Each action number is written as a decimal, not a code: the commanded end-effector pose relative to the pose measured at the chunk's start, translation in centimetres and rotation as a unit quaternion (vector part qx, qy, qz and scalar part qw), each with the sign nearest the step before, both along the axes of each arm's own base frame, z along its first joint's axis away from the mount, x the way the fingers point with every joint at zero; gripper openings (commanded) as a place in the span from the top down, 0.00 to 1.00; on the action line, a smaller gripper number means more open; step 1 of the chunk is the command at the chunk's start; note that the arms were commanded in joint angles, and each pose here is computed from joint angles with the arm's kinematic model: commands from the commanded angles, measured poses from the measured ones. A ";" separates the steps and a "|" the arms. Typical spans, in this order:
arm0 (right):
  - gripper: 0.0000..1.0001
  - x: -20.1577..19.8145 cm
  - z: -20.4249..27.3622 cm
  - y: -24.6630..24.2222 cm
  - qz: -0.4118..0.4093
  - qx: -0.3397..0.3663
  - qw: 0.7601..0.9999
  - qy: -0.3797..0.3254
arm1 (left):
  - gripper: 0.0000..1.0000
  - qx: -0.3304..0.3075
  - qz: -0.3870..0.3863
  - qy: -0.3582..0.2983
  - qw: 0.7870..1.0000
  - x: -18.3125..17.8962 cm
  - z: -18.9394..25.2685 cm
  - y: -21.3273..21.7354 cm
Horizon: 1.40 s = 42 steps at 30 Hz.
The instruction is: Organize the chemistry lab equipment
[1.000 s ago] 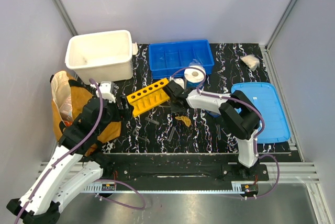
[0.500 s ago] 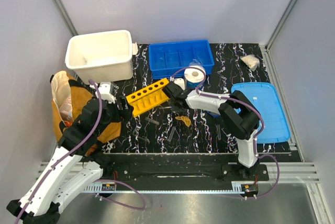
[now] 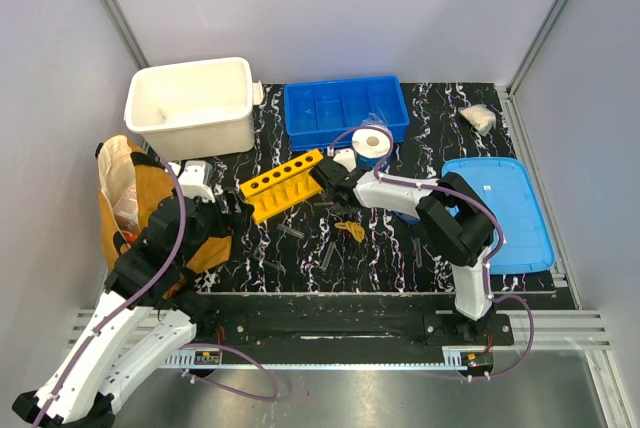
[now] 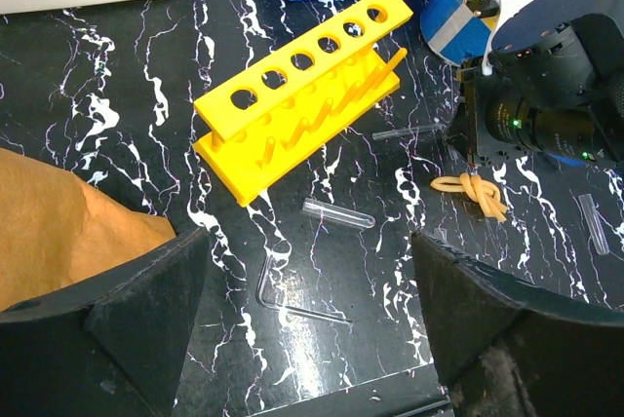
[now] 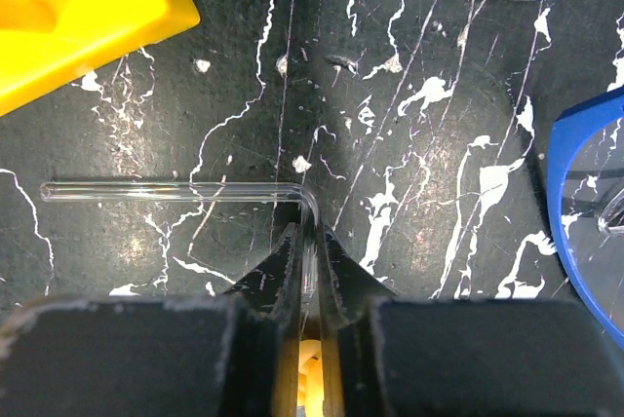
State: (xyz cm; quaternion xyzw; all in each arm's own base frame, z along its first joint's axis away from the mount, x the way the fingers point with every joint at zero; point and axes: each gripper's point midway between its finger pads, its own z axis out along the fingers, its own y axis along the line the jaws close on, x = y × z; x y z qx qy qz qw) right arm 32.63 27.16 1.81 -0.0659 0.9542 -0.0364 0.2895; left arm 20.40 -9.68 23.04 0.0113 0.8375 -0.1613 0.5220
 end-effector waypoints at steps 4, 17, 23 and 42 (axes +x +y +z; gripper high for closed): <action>0.84 -0.3 -0.3 0.2 -0.006 -0.002 1.000 0.004 | 0.11 -0.020 -0.022 -0.026 0.999 0.3 1.4 -1.0; 0.89 -1.6 -1.1 -0.7 -0.008 -0.006 1.000 0.022 | 0.11 -0.033 -0.032 -0.036 0.998 -0.2 1.8 -1.2; 0.93 -0.9 1.5 -1.2 -0.009 -0.006 1.000 -0.012 | 0.11 -0.034 -0.029 -0.039 0.998 -0.3 1.9 -1.1; 0.94 7.1 20.3 -2.2 -0.069 0.071 0.972 -0.213 | 0.11 -0.034 -0.038 -0.031 0.998 -0.1 1.6 -1.6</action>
